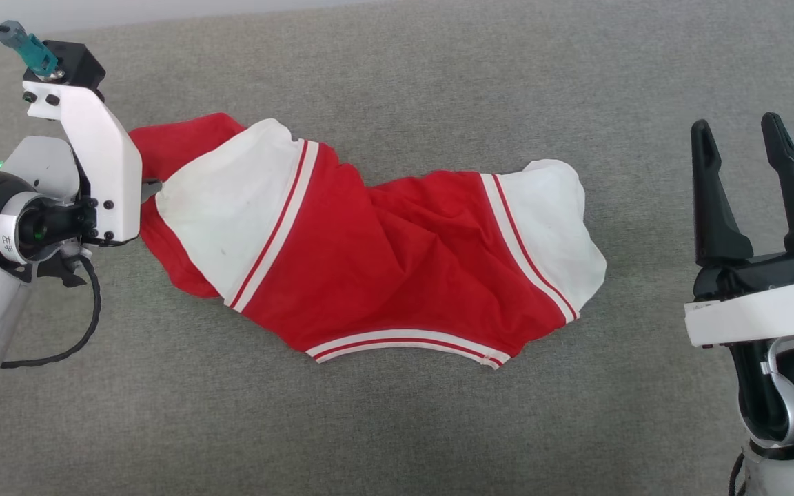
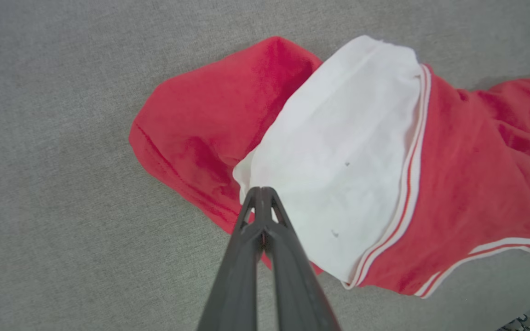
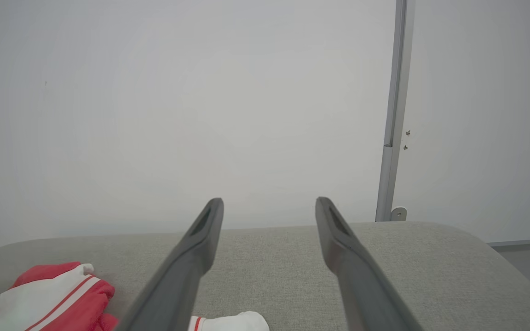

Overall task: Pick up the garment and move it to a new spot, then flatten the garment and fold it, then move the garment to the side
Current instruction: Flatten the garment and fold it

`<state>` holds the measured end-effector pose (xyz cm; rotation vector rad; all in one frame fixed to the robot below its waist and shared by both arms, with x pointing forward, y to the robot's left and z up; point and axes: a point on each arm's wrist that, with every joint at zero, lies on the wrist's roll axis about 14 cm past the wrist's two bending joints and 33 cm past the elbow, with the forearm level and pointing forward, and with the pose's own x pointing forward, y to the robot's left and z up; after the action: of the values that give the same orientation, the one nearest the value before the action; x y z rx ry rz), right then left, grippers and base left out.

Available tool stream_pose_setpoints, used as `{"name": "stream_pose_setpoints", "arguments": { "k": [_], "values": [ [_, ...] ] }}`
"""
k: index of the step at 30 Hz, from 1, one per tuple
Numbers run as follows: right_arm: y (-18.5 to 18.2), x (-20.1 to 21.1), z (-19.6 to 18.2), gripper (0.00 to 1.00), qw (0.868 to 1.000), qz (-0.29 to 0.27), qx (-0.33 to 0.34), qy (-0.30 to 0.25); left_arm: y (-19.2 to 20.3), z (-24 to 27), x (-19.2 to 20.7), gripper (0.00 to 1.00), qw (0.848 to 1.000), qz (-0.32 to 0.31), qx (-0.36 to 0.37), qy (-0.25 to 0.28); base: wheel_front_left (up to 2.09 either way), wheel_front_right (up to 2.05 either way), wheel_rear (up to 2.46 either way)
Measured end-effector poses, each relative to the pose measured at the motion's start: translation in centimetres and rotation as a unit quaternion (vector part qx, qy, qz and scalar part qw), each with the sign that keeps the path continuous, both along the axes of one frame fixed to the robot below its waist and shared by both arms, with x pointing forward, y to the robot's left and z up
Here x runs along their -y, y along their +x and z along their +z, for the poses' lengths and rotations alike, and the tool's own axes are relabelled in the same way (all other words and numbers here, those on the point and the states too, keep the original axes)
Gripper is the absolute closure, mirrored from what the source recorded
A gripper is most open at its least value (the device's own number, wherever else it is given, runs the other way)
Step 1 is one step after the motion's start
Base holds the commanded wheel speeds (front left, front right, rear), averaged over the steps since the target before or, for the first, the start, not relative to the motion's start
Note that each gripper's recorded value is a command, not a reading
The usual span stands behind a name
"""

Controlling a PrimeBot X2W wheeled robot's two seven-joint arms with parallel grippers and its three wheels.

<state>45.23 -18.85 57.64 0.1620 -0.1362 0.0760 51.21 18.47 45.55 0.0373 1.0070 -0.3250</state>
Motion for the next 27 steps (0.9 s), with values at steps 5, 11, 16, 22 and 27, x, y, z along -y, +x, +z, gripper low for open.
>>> {"name": "stream_pose_setpoints", "arguments": {
  "k": [5, 11, 16, 22, 27],
  "values": [
    [0.2, -0.5, -0.1, 0.00, 1.000, 0.006, -0.002, -0.002, -0.2, 0.3, 0.4, 1.00, 1.000, -0.014, 0.009, -0.002, 0.00, 0.00, 0.00],
    [0.3, -0.7, -0.4, 0.00, 1.000, 0.011, -0.006, -0.003, -0.5, -0.7, 1.5, 0.00, 0.996, -0.081, 0.015, 0.028, 0.00, 0.00, 0.00],
    [0.5, -0.4, -0.8, 0.00, 1.000, 0.006, -0.011, -0.006, 0.1, -1.6, 1.8, 0.00, 0.988, -0.131, 0.041, 0.068, 0.00, 0.00, 0.00],
    [0.5, -0.2, -1.2, 0.00, 1.000, 0.003, -0.017, -0.007, 0.1, -3.1, 2.0, 0.00, 0.987, -0.139, 0.035, 0.071, 0.00, 0.00, 0.00],
    [0.6, -0.2, -1.4, 0.00, 1.000, 0.002, -0.019, -0.007, 0.0, -3.7, 2.0, 0.00, 0.984, -0.153, 0.031, 0.086, 0.00, 0.00, 0.00]
  ]
}}
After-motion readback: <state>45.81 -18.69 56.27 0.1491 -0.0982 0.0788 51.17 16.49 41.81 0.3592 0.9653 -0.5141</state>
